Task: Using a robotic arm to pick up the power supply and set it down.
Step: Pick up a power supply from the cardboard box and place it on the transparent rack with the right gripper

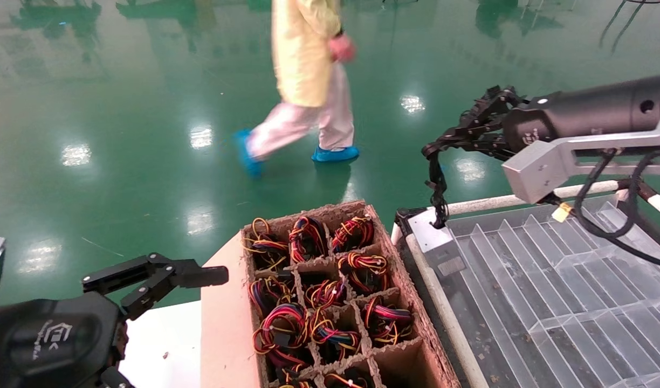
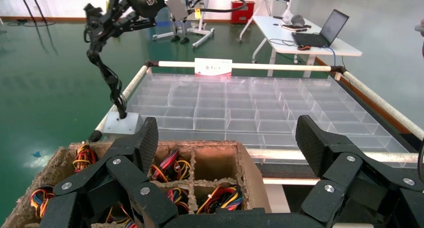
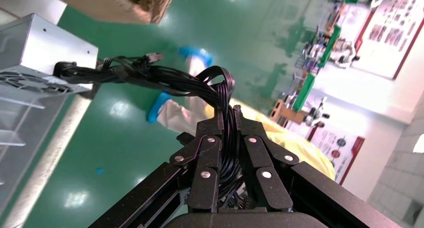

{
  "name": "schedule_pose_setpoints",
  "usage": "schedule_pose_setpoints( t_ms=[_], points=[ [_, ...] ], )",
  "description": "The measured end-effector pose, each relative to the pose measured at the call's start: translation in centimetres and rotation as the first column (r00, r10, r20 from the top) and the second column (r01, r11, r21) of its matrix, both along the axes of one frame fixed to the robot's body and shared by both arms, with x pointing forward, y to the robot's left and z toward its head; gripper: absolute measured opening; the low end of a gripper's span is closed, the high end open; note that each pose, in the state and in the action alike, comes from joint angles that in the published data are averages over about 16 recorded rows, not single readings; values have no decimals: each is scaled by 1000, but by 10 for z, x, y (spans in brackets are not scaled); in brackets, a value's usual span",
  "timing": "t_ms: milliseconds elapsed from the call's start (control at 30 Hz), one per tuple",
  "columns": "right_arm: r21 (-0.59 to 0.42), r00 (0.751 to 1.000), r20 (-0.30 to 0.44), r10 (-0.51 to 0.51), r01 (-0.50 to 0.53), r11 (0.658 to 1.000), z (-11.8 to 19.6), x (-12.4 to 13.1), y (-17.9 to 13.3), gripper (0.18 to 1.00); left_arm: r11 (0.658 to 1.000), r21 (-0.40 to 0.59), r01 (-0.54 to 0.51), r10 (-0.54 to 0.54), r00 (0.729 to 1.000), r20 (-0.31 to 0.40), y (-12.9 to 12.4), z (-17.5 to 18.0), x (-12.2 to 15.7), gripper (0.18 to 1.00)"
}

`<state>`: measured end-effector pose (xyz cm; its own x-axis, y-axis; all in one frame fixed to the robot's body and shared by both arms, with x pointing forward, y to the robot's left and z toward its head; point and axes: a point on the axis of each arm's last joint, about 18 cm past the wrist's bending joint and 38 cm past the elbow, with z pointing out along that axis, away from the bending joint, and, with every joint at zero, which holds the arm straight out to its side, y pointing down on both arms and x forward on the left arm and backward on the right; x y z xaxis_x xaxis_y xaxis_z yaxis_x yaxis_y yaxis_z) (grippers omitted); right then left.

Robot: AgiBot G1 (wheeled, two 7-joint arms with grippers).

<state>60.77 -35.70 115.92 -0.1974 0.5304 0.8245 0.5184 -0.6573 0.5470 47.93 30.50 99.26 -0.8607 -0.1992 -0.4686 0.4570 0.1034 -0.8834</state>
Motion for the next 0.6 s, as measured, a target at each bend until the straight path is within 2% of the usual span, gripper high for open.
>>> schedule_pose_setpoints(
  t_ms=[600],
  points=[
    [99, 997, 1, -74, 74, 992, -24, 25, -48, 212, 1000, 0, 0, 0, 1000, 0, 0, 0, 0, 1001]
  ],
)
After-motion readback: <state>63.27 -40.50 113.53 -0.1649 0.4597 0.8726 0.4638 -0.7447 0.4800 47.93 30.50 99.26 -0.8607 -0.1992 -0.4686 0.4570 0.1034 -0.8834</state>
